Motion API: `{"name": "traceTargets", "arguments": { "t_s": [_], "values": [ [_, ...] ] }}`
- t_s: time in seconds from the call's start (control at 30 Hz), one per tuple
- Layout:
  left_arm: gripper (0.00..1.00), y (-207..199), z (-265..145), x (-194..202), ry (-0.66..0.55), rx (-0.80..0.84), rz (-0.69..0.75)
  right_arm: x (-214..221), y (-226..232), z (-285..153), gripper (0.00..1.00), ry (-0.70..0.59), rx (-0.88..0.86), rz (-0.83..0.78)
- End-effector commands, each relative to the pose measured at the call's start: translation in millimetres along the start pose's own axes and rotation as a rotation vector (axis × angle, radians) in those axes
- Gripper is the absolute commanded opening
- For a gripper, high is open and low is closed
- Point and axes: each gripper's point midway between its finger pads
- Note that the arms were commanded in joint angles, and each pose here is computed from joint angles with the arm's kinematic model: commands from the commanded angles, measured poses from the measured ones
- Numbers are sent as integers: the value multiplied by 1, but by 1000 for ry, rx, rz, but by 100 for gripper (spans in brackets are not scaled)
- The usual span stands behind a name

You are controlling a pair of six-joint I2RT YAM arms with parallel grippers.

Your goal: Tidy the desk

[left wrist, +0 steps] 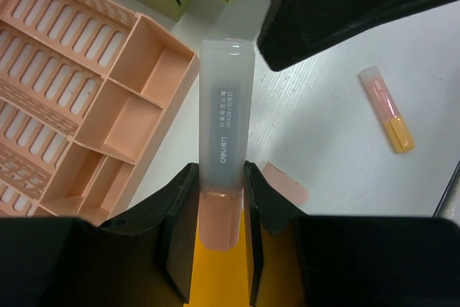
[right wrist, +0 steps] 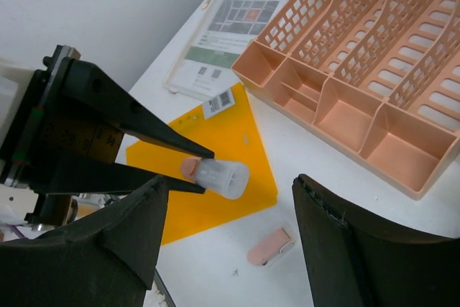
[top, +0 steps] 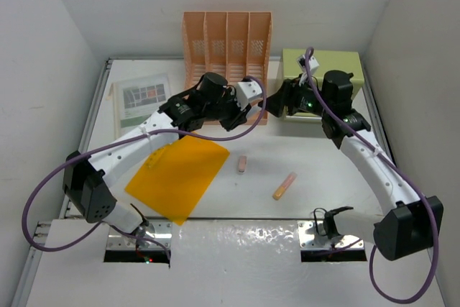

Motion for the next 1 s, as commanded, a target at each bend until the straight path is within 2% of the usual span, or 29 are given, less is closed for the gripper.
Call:
{"name": "traceTargets", "arguments": {
  "t_s": [0.0,0.13,0.2,0.33,0.43,0.47,0.5,0.53,0.63,0.67,0.7,0.73,0.8,0.83,0.9,0.93,0.97],
  "values": [
    [0,9,-19,-34,-107,-40,14,-7,7,10,68,-25,-24,4],
    [0,7,-15,-31,-100,-27,13,-1,8,27,64,-2,-42,26],
    [0,7,-14,-30,-100,-28,10,5,10,37,57,32,-56,27],
    [0,12,-15,-30,-101,-54,16,14,6,48,53,79,-49,42],
    [0,16,-15,-29,-93,-78,25,20,4,51,29,95,-48,46],
    [0,17,-14,-27,-88,-83,27,20,4,51,12,97,-45,50],
    [0,18,-14,-26,-87,-89,30,20,2,51,4,96,-40,50],
    [0,20,-14,-25,-81,-98,29,19,2,50,0,93,-35,48],
    [1,20,-12,-18,-62,-103,28,13,-9,47,0,73,40,8],
    [29,18,-10,-14,-50,-96,27,15,-16,43,0,85,83,-20],
    [52,17,-10,-12,-43,-94,27,13,-22,41,0,81,124,-42],
    [99,16,-10,-8,-32,-93,23,9,-37,33,0,78,224,-81],
    [100,21,-12,-3,-11,-127,23,3,-52,22,0,69,333,-129],
    [100,24,-15,-2,-4,-144,28,-14,-67,10,0,15,460,-168],
    [100,27,-18,9,22,-178,47,-22,-89,-14,0,15,629,-237],
    [100,38,-25,5,8,-241,76,-38,-108,-37,0,-34,802,-278],
    [100,40,-26,20,38,-276,86,-42,-118,-50,0,-23,888,-333]
  ]
}}
Point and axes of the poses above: each gripper's point midway between its finger pads, its own z axis out along the fingers, its own y axis along the line the jaws close on, x = y × z, and after that the axes turned 10 degrees about z, right-handed
